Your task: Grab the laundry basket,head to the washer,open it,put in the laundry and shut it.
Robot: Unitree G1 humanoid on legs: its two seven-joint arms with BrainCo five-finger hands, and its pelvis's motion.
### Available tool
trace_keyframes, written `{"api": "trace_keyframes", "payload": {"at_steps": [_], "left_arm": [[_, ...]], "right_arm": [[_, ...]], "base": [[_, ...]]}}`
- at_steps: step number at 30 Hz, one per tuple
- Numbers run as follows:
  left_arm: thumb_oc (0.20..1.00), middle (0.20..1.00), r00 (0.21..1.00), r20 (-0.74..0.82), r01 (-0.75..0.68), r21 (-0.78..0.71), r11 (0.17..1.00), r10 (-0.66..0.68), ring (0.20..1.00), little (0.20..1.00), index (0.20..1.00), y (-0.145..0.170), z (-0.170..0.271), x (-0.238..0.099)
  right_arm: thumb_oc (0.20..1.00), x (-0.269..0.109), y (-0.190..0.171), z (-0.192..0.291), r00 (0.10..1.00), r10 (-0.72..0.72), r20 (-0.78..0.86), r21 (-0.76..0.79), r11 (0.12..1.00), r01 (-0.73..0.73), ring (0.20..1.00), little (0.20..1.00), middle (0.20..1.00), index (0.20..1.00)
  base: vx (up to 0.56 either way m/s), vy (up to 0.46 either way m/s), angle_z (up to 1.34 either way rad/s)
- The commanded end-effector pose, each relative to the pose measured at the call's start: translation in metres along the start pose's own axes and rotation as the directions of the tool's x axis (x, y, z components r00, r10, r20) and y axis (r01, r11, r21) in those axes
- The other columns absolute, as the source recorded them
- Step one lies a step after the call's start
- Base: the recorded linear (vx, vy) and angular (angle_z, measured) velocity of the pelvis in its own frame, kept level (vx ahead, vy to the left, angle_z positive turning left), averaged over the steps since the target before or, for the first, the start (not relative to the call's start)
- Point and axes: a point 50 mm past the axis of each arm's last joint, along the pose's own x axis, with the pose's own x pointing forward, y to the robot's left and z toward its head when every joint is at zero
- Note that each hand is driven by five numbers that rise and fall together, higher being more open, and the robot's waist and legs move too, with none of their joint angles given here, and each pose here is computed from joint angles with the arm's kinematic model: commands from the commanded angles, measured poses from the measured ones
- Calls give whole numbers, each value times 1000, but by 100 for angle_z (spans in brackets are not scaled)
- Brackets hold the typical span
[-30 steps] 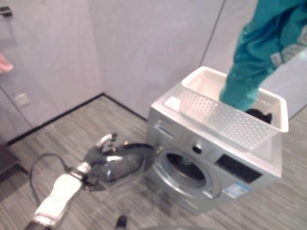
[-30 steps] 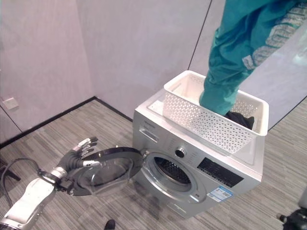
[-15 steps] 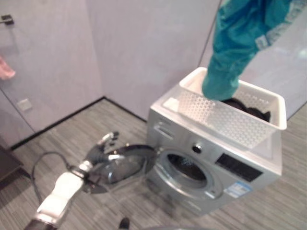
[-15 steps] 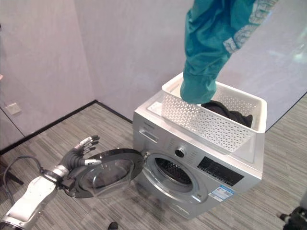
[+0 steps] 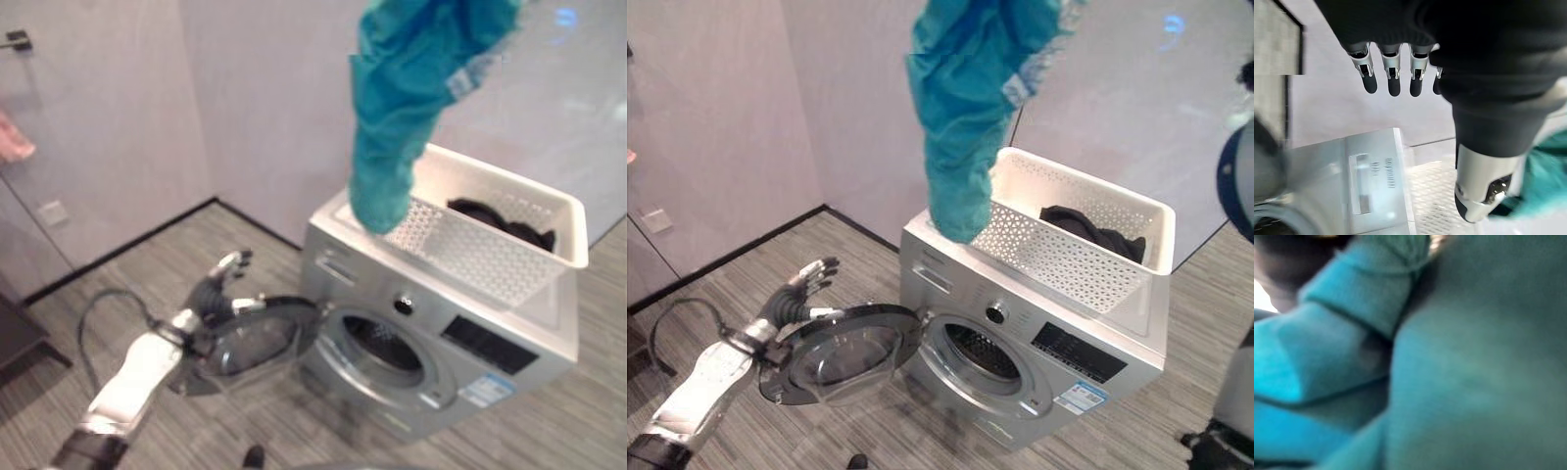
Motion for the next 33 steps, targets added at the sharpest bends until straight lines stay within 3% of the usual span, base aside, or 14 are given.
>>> {"api": "trace_keyframes", "payload": {"at_steps": [1,4,14,33], "left_arm": [[1000,1000,960,281,7,34,999,-17,1000,1000,1000,0,58,28],[1000,1000,903,423,58,66,996,-81,1000,1000,1000,-17,95,48],[1000,1000,851,507,104,96,990,-139,1000,1000,1000,-37,121,65],[1000,1000,875,481,-63,8,998,51,1000,1000,1000,-37,119,98]], "right_arm": [[200,20,-37,-16,989,-119,-84,-5,993,119,200,200,200,200],[200,17,-24,4,991,-112,-73,98,988,119,200,200,200,200],[200,10,-9,30,995,-90,-44,205,974,97,200,200,200,200],[200,-15,-2,56,992,-123,-29,476,871,121,200,200,200,200]], "base": [[25,2,6],[-35,9,1],[-6,2,7],[0,0,0]]}}
